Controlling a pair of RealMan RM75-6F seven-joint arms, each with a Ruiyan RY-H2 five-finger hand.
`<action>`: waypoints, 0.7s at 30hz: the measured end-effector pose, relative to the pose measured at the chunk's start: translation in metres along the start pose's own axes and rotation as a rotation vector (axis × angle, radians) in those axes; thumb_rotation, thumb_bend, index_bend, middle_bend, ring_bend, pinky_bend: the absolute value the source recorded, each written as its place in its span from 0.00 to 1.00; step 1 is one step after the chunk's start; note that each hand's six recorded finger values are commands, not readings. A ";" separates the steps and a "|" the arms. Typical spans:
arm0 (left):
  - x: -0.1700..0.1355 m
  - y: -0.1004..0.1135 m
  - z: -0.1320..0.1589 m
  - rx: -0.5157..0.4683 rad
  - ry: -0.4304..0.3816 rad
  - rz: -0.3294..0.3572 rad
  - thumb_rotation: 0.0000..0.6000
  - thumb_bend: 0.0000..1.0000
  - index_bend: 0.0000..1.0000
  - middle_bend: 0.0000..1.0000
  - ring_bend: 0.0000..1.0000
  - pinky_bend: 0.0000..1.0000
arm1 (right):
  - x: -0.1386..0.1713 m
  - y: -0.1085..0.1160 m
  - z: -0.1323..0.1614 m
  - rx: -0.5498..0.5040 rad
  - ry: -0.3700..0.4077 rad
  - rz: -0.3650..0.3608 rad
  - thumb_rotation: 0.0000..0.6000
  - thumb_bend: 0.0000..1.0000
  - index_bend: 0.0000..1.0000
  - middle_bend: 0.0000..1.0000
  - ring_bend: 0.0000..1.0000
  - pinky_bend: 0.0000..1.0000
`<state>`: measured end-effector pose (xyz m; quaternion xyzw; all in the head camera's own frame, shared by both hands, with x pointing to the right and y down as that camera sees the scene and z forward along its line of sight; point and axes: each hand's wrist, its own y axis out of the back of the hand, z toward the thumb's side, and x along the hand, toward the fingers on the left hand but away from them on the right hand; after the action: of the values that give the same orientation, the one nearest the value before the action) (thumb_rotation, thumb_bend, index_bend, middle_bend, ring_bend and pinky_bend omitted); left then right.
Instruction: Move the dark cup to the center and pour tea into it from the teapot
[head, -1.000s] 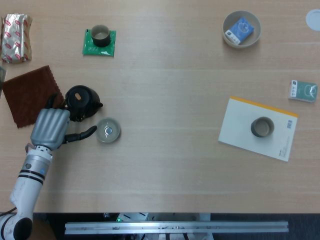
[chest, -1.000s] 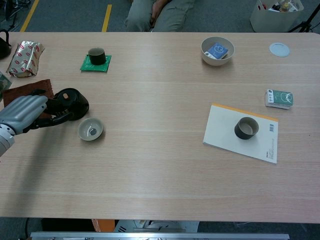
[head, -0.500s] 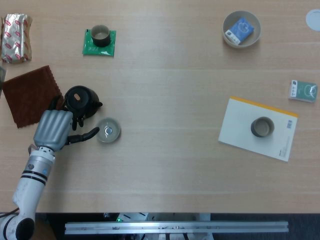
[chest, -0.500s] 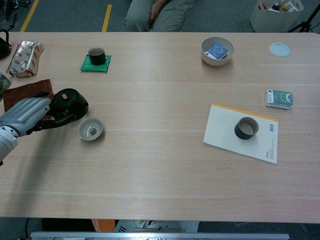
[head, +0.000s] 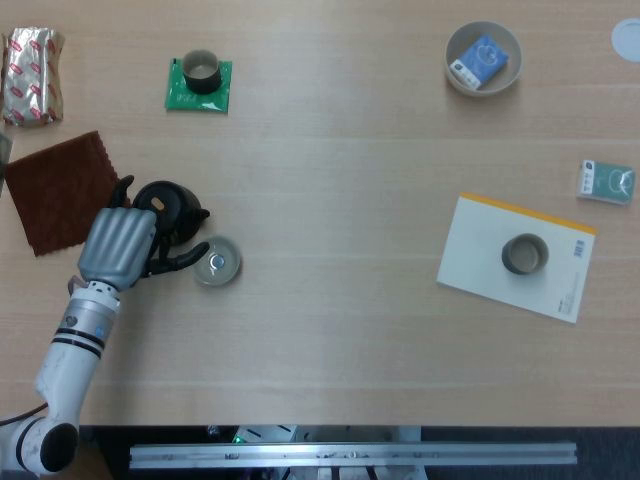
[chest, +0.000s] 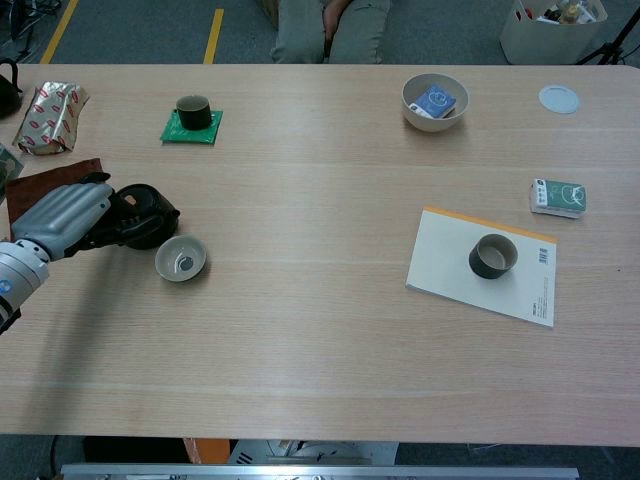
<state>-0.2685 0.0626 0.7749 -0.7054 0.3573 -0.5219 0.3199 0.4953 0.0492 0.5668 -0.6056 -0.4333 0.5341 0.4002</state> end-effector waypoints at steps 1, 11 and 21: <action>0.001 0.002 0.001 -0.004 0.000 0.005 0.00 0.08 0.78 0.91 0.69 0.00 | 0.000 0.000 0.000 -0.001 -0.001 0.000 1.00 0.19 0.18 0.21 0.05 0.05; 0.010 0.023 -0.002 -0.053 0.051 0.115 0.00 0.08 0.91 1.00 0.79 0.00 | -0.001 -0.002 -0.003 -0.005 -0.006 0.001 1.00 0.19 0.18 0.21 0.05 0.05; 0.008 0.050 -0.009 -0.107 0.100 0.242 0.10 0.08 0.95 1.00 0.82 0.00 | 0.000 -0.002 -0.003 -0.009 -0.007 -0.001 1.00 0.19 0.18 0.21 0.05 0.05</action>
<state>-0.2844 0.0283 0.7402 -0.6464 0.4825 -0.4942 0.3242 0.4980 0.0500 0.5687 -0.6053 -0.4374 0.5339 0.3964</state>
